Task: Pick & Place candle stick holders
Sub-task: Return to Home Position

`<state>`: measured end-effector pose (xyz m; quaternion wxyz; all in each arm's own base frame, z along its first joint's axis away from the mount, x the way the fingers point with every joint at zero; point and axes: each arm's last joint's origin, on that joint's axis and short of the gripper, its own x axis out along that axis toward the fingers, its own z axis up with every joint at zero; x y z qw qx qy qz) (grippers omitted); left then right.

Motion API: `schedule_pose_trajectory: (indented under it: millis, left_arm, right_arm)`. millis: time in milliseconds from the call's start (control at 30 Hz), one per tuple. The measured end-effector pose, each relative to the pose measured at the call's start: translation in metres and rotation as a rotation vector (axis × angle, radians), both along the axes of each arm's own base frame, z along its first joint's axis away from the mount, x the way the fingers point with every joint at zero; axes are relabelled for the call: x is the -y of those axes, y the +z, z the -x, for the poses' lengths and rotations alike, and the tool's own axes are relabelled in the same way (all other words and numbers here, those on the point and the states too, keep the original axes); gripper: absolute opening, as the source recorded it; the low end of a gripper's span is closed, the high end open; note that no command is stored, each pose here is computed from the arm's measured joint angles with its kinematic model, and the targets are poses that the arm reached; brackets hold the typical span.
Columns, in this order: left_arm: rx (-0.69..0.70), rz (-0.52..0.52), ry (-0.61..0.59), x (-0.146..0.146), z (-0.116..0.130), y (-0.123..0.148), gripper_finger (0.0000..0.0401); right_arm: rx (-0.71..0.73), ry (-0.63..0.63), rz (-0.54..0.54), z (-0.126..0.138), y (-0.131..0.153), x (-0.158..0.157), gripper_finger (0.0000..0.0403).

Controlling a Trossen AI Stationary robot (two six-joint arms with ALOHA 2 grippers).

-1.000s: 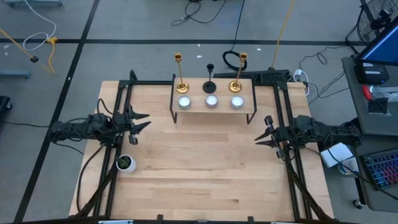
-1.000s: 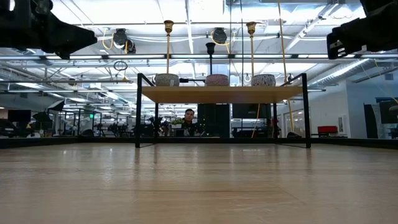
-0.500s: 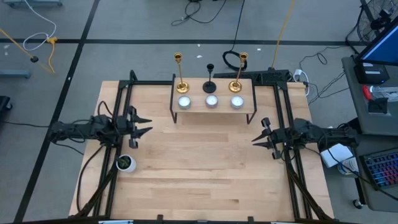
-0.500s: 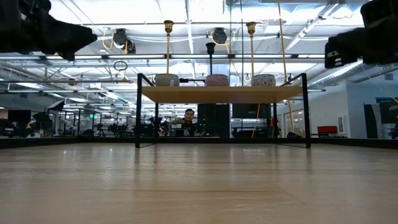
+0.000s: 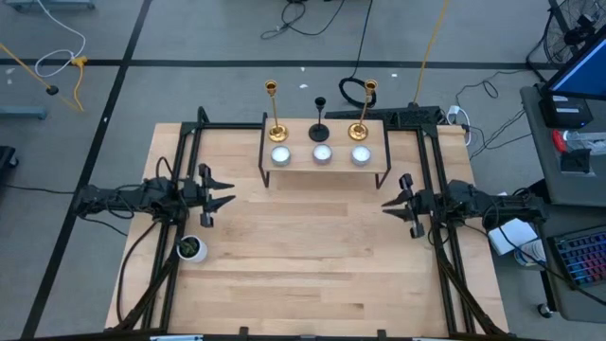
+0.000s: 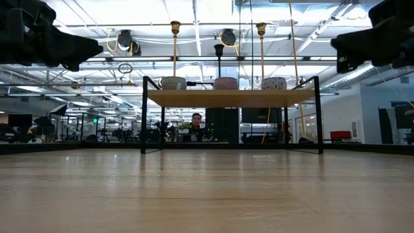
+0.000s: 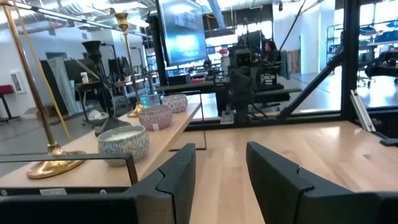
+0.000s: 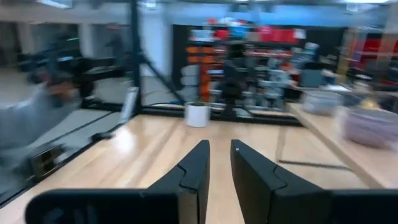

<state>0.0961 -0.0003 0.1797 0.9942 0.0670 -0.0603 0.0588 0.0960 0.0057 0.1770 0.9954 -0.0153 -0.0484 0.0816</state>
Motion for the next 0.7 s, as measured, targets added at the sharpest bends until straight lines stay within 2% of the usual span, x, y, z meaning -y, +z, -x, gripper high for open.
schedule_pose_trajectory:
  millis: [133, 700]
  left_arm:
    - [-0.01, 0.001, 0.0, 0.0, -0.0001, -0.001, 0.015]
    - [-0.013, 0.002, -0.002, 0.0, -0.0001, -0.0012, 0.015]
  right_arm:
    - [-0.034, -0.09, -0.056, -0.0007, -0.0033, 0.0027, 0.0059]
    - [-0.039, -0.094, -0.046, -0.0008, -0.0039, 0.0028, 0.0059]
